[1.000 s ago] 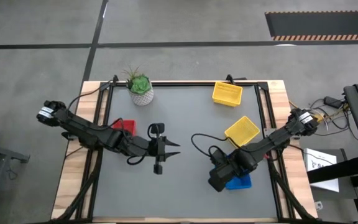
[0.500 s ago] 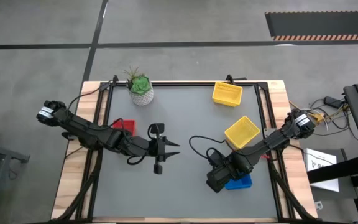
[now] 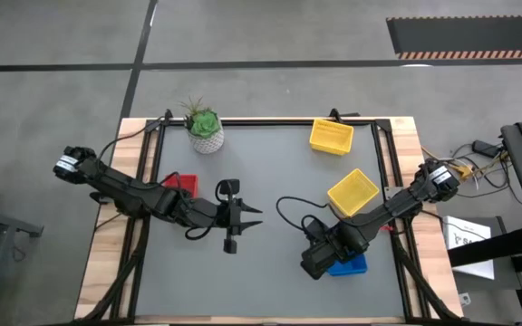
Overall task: Stack baskets by color
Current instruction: Stack the left blue bin on top of the right blue bin
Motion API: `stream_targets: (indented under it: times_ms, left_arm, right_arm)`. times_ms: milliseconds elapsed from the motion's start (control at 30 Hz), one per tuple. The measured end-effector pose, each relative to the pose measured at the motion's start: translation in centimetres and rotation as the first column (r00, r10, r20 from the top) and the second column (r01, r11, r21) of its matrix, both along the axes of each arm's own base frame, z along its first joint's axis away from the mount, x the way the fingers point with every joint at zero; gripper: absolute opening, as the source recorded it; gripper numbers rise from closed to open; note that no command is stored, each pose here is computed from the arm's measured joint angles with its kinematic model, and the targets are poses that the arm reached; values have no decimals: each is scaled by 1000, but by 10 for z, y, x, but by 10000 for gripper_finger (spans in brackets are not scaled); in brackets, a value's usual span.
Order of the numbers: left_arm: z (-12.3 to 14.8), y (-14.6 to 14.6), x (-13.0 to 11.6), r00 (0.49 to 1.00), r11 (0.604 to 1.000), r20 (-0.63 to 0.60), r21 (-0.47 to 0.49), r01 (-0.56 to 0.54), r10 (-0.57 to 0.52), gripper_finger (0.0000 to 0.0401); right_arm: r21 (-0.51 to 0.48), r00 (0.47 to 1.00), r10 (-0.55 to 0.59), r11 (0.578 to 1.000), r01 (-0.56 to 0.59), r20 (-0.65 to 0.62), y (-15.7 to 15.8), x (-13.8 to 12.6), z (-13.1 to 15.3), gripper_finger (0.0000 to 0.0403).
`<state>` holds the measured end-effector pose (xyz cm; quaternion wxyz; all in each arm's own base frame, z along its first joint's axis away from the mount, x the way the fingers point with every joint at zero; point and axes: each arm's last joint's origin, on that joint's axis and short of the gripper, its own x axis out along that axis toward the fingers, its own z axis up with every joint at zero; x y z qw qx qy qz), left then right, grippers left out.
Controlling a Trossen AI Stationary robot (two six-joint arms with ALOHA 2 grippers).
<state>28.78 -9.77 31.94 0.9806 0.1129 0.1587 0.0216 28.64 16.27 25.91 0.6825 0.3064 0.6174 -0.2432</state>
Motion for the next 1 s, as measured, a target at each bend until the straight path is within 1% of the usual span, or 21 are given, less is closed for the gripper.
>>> stream_targets:
  times_ms: [67, 233, 300, 433, 567, 633, 700, 767, 800, 833, 867, 900, 933, 967, 1000]
  left_arm:
    - [0, 0, 0, 1000, 1000, 0, 0, 0, 0, 96]
    - [0, 0, 0, 1000, 1000, 0, 0, 1, -1, 96]
    - [0, 0, 0, 1000, 1000, 0, 0, 1, -1, 96]
    - [0, 0, 0, 1000, 1000, 0, 4, 2, -2, 96]
    - [0, 0, 0, 1000, 1000, -2, 19, 7, -7, 96]
    - [0, 0, 0, 1000, 1000, -2, 19, 7, -7, 96]
    - [0, 0, 0, 1000, 1000, -2, 19, 7, -7, 96]
    - [0, 0, 0, 1000, 1000, -2, 19, 7, -7, 96]
    - [0, 0, 0, 1000, 1000, -2, 20, 8, -7, 96]
    - [0, 0, 0, 1000, 1000, -2, 20, 8, -8, 96]
    - [0, 0, 0, 1000, 1000, -2, 21, 8, -8, 96]
    - [0, 0, 0, 1000, 1000, -2, 22, 8, -8, 96]
    - [0, 0, 0, 1000, 1000, -2, 22, 8, -8, 96]
    - [0, 0, 0, 1000, 1000, -2, 22, 8, -8, 96]
    - [0, 0, 0, 1000, 1000, -2, 22, 7, -7, 96]
  right_arm:
    - [0, 1000, 0, 1000, 0, 0, 0, 0, 0, 123]
    - [2, 1000, 0, 1000, 0, 1, 0, 0, 0, 42]
    - [18, 1000, 2, 1000, -2, -1, 1, -1, 1, 19]
    - [36, 1000, 6, 999, -6, 11, 2, 1, 8, 13]
    - [48, 997, 60, 997, -62, 50, 5, 3, 21, 13]
    - [43, 995, 81, 996, -84, 49, 5, 2, 30, 13]
    - [25, 987, 154, 988, -155, 38, 6, -2, 39, 12]
    - [-5, 959, 282, 960, -281, 28, 9, -8, 49, 12]
    - [-25, 934, 358, 934, -357, 20, 11, -11, 54, 12]
    - [-46, 896, 444, 895, -443, 10, 13, -15, 57, 11]
    - [-71, 839, 544, 837, -542, 4, 17, -18, 60, 10]
    - [-88, 762, 648, 759, -645, 2, 22, -22, 62, 10]
    - [-103, 668, 744, 664, -740, 0, 27, -26, 64, 10]
    - [-117, 547, 837, 542, -832, -11, 33, -30, 64, 9]
    - [-126, 386, 922, 379, -917, -35, 38, -36, 63, 9]
